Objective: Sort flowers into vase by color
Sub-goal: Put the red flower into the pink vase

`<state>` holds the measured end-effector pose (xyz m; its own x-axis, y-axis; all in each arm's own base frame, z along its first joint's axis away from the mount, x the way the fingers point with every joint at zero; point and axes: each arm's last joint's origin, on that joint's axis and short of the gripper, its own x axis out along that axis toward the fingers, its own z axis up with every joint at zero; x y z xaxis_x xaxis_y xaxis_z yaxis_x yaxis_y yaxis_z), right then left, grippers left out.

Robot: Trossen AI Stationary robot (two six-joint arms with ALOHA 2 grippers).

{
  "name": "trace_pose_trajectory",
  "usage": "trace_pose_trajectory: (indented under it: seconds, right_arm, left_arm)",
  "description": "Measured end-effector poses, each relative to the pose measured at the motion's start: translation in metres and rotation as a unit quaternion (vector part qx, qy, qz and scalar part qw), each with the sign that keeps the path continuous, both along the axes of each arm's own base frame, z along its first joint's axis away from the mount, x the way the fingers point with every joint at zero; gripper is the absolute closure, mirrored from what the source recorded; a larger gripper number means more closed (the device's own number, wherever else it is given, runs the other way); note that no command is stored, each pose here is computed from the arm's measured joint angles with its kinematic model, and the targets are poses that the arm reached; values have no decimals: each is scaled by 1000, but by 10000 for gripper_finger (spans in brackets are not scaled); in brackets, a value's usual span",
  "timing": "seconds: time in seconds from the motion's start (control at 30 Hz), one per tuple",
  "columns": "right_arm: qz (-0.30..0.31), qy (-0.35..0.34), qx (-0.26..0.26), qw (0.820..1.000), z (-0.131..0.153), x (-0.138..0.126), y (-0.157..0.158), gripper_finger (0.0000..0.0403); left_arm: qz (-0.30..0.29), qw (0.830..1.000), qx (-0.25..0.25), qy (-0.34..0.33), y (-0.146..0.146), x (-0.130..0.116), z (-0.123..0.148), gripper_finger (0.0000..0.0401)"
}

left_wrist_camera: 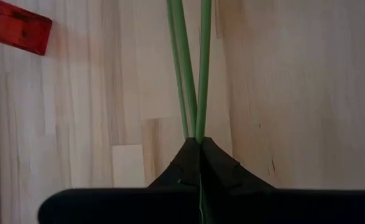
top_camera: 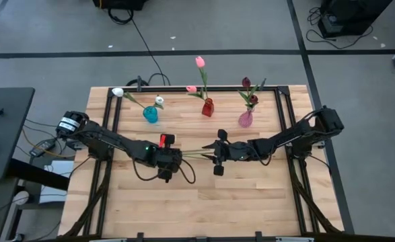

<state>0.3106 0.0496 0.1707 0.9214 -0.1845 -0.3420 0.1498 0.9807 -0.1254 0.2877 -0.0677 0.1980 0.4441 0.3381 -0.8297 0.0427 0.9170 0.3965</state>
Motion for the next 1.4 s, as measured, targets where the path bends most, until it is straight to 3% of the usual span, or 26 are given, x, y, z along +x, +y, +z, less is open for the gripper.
trace_pose_trajectory:
  seconds: [0.27, 0.53, 0.77, 1.0, 1.23, 1.4]
  right_arm:
    - [18, -8, 30, 999, -1, 4, -8, 254]
    - [40, 1, 43, 998, 12, 17, 0, 254]
    - [47, 16, 39, 998, 3, 26, 6, 254]
    - [40, 47, 5, 998, -7, 26, 5, 254]
    - [30, 75, -30, 996, -11, 23, 3, 257]
    - [17, 86, -39, 995, -13, 22, 2, 302]
  left_arm:
    - [6, 1000, 18, 12, 9, -9, -22, 398]
    - [11, 1000, 7, -17, 12, -3, -20, 398]
    - [18, 999, 0, -30, 11, -1, -19, 398]
    - [12, 999, -8, -33, 11, 0, -19, 396]
    - [5, 999, -20, -34, 10, 1, -19, 369]
    - [4, 999, -22, -37, 9, 1, -19, 373]
